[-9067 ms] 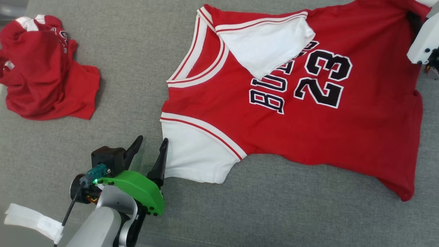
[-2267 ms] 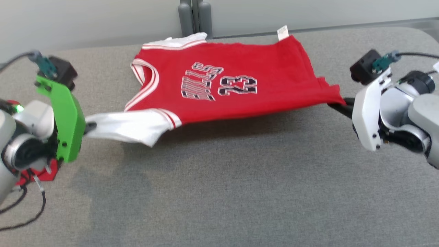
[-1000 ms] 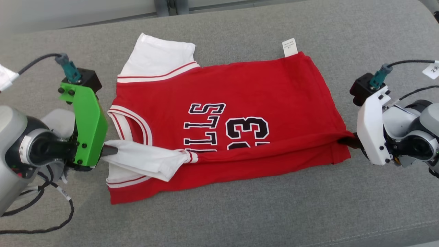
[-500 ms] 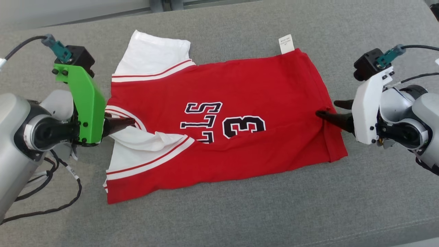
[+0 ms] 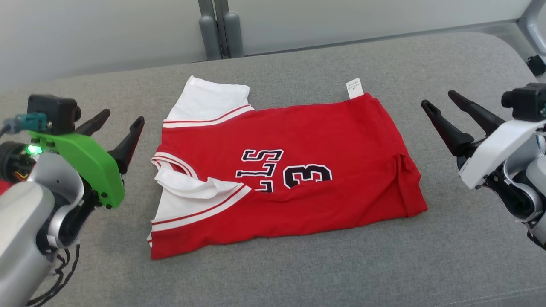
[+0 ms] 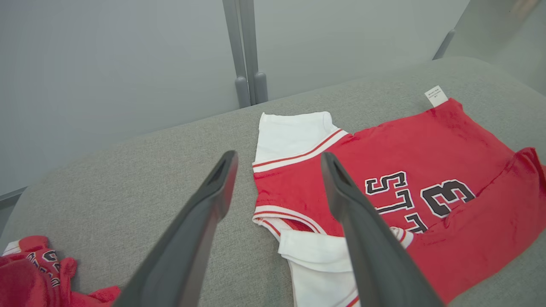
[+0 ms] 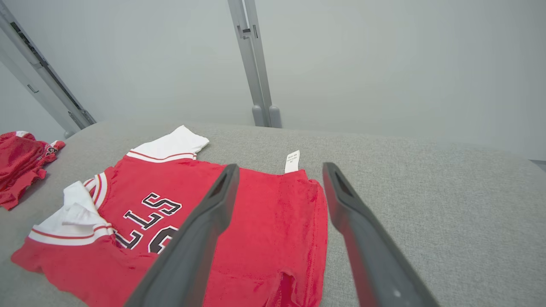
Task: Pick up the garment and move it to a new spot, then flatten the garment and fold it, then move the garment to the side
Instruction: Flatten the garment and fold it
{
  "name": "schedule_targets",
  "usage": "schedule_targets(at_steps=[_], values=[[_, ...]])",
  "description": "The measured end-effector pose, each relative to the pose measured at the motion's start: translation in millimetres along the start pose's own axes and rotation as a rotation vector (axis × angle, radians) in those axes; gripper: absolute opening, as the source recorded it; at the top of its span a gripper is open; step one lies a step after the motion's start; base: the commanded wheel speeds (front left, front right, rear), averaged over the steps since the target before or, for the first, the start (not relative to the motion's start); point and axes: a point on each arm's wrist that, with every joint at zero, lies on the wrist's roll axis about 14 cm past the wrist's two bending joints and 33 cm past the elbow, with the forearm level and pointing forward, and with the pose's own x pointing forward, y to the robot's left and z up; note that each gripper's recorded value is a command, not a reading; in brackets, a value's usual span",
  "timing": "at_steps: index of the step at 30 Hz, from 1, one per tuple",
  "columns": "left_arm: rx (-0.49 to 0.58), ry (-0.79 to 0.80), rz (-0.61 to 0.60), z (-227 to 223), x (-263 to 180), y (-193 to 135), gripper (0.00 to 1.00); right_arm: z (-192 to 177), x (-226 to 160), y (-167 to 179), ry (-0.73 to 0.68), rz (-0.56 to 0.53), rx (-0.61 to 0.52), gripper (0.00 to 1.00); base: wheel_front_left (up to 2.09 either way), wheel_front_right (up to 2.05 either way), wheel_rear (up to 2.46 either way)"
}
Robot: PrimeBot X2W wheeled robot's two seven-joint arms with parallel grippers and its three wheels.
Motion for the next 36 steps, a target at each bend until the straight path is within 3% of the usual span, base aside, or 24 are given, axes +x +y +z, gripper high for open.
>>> schedule_targets(at_steps=[3,8,13,22,29,36], values=[[0.019,-0.140,0.029,11,-15,-6,1.00,9,-12,-3,-0.107,-0.032,0.003,1.00,0.00,0.00,0.00],[-0.006,-0.354,0.104,22,-42,-12,1.00,-3,-32,1,-0.167,-0.073,0.029,1.00,0.00,0.00,0.00],[-0.034,-0.413,0.168,8,-62,-16,1.00,-15,-50,8,-0.209,-0.112,0.044,1.00,0.00,0.00,0.00],[-0.141,-0.380,0.256,-36,-76,-16,1.00,-65,-79,14,-0.140,-0.216,0.095,1.00,0.00,0.00,0.00],[-0.141,-0.382,0.245,-43,-74,-15,1.00,-76,-73,18,-0.070,-0.229,0.091,1.00,0.00,0.00,0.00],[-0.208,-0.107,0.223,-111,-58,-20,1.00,-104,-60,11,0.081,-0.262,0.109,1.00,0.00,0.00,0.00]])
